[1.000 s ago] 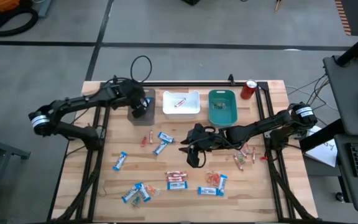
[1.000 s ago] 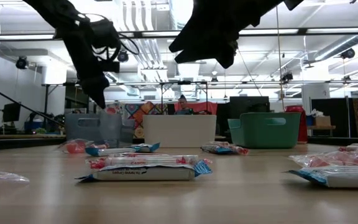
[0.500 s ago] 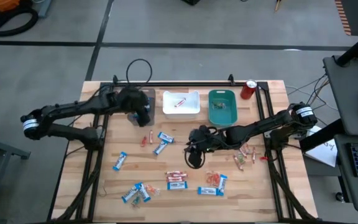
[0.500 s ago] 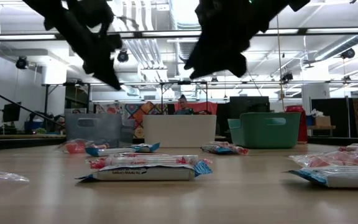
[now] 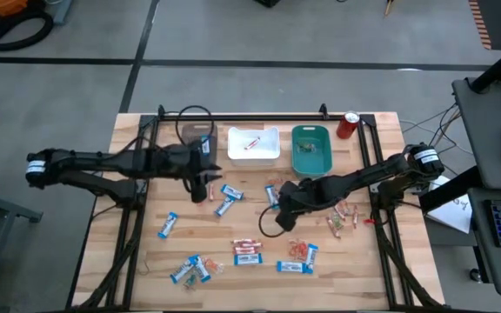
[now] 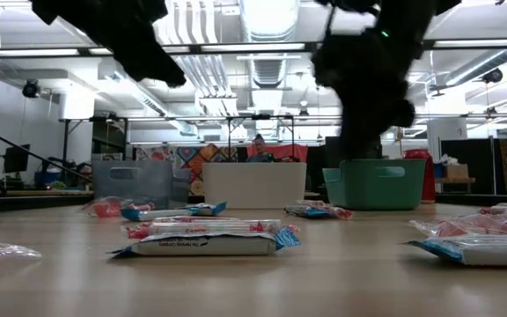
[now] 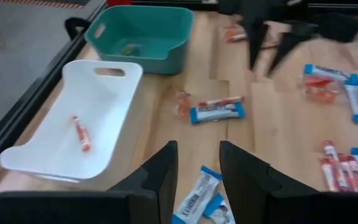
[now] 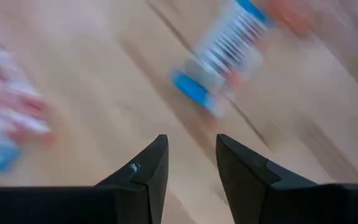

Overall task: Sort candy
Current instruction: Put the transparent candy into the green bin, then put the white chocolate into the gray bin

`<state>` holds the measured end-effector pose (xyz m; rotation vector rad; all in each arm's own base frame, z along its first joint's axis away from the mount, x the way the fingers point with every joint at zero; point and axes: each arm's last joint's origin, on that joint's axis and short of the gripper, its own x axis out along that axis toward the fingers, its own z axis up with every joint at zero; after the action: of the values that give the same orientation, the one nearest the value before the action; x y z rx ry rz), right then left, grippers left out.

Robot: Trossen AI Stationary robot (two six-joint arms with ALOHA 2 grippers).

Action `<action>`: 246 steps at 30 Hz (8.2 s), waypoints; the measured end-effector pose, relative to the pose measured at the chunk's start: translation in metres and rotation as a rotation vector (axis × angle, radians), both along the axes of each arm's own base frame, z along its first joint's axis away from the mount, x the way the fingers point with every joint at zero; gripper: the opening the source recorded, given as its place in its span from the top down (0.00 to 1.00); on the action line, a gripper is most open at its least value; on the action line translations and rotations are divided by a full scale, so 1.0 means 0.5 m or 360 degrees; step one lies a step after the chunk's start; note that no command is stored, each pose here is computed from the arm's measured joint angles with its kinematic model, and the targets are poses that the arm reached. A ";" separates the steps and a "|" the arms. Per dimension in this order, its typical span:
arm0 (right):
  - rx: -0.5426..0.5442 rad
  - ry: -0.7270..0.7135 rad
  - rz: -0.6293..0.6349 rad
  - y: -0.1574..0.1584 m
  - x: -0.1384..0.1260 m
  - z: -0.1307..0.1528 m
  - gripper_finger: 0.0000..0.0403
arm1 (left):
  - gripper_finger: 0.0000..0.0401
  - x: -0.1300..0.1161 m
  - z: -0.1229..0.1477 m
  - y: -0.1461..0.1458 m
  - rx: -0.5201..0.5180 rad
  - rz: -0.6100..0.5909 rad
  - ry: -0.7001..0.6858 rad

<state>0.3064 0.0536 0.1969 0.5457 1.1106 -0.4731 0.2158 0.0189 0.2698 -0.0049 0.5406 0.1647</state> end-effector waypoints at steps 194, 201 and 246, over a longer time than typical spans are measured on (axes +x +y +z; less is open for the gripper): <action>-0.0834 -0.0853 -0.0679 -0.089 -0.150 0.014 0.53 | 1.00 0.058 -0.244 -0.145 -0.0123 0.0040 0.0609; -0.0837 -0.0851 -0.0674 -0.089 -0.150 0.014 0.53 | 1.00 0.057 -0.236 -0.147 -0.0132 -0.0032 0.0598; -0.0828 -0.0872 -0.0553 -0.069 -0.150 0.012 0.53 | 0.44 -0.032 -0.314 -0.133 -0.0012 -0.0197 0.0299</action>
<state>0.2313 0.0189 0.2028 0.3700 0.3404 -0.8255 0.1999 -0.0478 0.1128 0.0368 0.7271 0.0425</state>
